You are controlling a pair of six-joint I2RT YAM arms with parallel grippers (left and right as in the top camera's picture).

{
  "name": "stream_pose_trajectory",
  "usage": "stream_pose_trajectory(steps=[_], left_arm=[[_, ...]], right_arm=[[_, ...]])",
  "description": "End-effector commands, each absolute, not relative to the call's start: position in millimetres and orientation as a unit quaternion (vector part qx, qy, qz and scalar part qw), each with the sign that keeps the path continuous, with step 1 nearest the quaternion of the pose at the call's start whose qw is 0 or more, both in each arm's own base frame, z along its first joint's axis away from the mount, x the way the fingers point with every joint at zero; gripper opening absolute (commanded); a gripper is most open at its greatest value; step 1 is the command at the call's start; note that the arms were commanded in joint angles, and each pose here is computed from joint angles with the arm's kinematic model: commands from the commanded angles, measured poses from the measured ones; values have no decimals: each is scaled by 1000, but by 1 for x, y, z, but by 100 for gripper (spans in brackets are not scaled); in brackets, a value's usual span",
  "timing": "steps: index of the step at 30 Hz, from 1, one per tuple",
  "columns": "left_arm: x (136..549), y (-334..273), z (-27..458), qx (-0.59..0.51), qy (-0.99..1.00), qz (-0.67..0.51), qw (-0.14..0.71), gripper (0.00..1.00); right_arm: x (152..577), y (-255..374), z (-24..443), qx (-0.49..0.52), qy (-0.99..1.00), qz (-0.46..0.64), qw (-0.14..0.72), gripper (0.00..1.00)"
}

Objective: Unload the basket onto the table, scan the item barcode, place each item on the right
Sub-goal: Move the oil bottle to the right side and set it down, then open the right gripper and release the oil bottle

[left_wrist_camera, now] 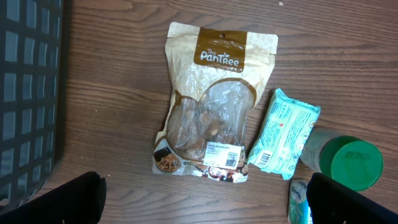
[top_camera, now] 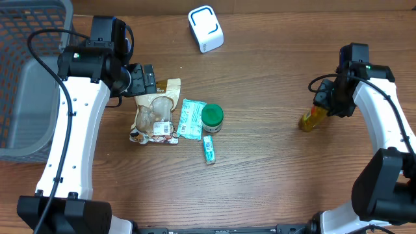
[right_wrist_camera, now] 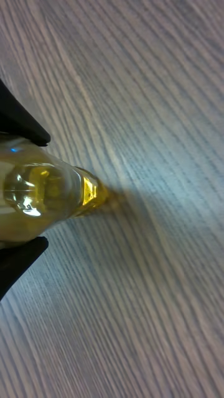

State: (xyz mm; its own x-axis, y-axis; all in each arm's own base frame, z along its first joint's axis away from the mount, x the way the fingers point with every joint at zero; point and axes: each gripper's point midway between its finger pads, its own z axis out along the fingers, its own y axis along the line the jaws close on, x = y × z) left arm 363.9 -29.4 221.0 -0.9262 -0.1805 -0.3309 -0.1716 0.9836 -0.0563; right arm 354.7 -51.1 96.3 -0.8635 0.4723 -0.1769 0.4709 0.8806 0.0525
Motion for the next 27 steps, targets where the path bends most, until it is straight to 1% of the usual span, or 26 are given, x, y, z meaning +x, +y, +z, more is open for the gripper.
stream_pose_trajectory(steps=[1,5,7,10,12,15,21,25,27], left_arm=[[365,-31,218,-85,983,-14,165,99],[365,-31,218,-85,983,-14,165,100],[365,-31,218,-85,983,-14,165,99],[365,-31,218,-85,983,-14,165,100],[365,-31,218,-85,983,-14,165,99],[365,-31,218,-85,983,-14,165,100],[365,-31,218,-85,983,-14,165,100],[365,-31,218,-85,983,-14,165,99],[365,-31,218,-85,983,-14,165,100]], right_arm=[[353,-49,102,248,964,11,100,48],[354,-43,111,247,962,28,111,61],[354,-42,118,245,961,29,122,64],[354,-41,133,242,959,32,144,71],[354,-44,144,242,956,25,162,73],[356,-52,165,245,950,7,194,73],[364,-42,212,225,939,23,258,73],[363,-11,225,183,943,46,273,65],[362,7,225,161,948,61,269,63]])
